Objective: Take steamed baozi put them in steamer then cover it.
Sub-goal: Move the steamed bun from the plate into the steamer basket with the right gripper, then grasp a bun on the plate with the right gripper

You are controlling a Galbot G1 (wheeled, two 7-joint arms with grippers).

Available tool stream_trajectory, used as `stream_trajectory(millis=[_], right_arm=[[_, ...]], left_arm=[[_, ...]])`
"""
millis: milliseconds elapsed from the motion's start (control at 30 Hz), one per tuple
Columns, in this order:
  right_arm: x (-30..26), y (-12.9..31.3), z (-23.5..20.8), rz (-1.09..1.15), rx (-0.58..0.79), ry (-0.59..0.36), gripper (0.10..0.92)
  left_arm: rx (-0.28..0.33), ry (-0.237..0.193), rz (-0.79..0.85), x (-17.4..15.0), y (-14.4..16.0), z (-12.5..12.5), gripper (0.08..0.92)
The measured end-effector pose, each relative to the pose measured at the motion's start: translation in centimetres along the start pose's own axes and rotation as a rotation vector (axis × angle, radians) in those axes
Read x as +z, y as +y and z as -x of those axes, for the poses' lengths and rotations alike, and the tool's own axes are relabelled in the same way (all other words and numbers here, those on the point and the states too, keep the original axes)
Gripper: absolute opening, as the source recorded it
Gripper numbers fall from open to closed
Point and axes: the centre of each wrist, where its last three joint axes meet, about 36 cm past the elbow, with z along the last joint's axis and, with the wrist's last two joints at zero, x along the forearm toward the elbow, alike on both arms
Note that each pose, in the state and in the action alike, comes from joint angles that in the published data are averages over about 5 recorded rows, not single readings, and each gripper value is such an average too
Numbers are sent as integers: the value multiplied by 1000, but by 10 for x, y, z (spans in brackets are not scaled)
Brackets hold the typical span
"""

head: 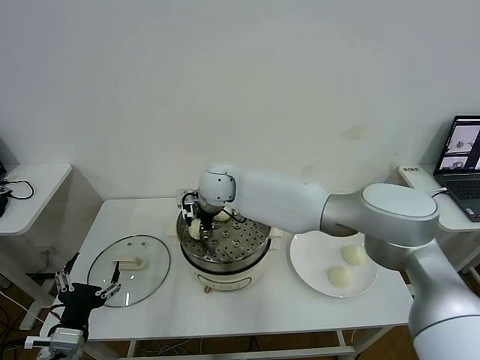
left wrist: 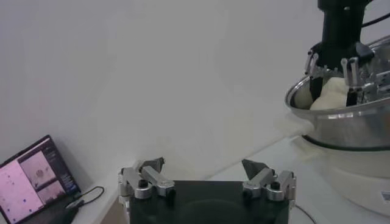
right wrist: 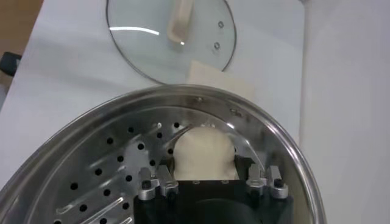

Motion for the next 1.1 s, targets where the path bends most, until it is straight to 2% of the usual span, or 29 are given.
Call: stream_trajectory(millis=[133, 500, 767, 1100], right_arm=[[1, -2, -6, 5, -4, -13, 809], [46, -18, -69, -37, -7, 9, 823], [121, -9, -136, -82, -36, 48, 823], [233, 48, -181, -59, -71, 99, 823]], left_arm=[[1, 1, -1, 0, 0, -1, 823], [3, -1, 5, 0, 1, 0, 823], [13, -6, 4, -2, -1, 2, 823], [34, 1, 2, -1, -7, 1, 823]])
